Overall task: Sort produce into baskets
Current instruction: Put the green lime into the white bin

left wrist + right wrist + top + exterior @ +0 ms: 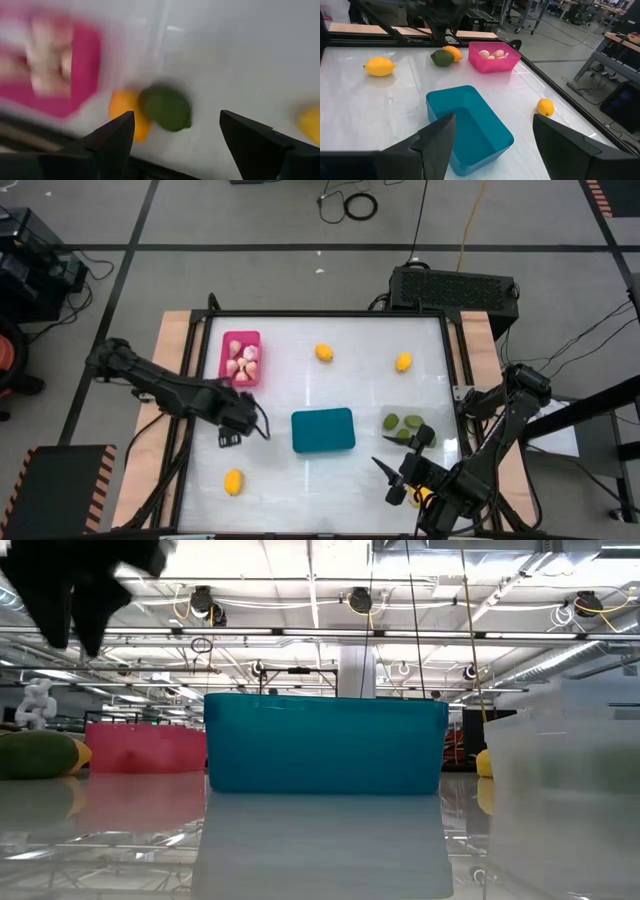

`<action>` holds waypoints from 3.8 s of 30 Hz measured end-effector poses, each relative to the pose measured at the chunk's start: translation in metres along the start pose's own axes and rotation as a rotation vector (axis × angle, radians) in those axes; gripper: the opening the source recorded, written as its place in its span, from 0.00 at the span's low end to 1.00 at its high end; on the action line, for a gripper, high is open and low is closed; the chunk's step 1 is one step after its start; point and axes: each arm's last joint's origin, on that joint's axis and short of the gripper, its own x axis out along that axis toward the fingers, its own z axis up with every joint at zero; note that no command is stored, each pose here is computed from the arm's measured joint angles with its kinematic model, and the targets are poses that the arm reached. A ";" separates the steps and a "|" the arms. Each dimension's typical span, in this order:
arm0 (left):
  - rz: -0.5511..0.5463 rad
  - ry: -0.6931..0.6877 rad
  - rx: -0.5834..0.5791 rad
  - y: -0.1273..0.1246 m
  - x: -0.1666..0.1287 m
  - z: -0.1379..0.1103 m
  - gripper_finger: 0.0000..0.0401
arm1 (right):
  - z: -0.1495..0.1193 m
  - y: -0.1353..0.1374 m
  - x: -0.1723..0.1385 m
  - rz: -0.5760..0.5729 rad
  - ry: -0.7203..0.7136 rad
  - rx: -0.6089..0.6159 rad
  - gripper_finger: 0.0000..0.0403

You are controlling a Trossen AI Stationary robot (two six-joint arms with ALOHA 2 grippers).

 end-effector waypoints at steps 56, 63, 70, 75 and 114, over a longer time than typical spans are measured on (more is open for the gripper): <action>-0.086 0.052 -0.679 0.022 0.114 -0.028 0.56 | 0.008 -0.002 0.021 -0.050 0.012 -0.020 0.64; -0.275 -0.140 -0.610 0.012 0.083 0.001 0.56 | 0.008 -0.002 0.021 -0.050 0.012 -0.020 0.64; -0.678 -0.706 -0.439 -0.011 0.035 0.057 0.57 | 0.009 -0.003 0.023 -0.055 0.013 -0.025 0.64; -0.727 -0.881 -0.366 -0.028 0.052 0.089 0.57 | 0.010 -0.004 0.026 -0.065 0.015 -0.022 0.64; -0.528 -1.195 0.183 -0.086 0.105 0.327 0.67 | 0.007 -0.002 0.020 -0.042 0.017 -0.093 0.64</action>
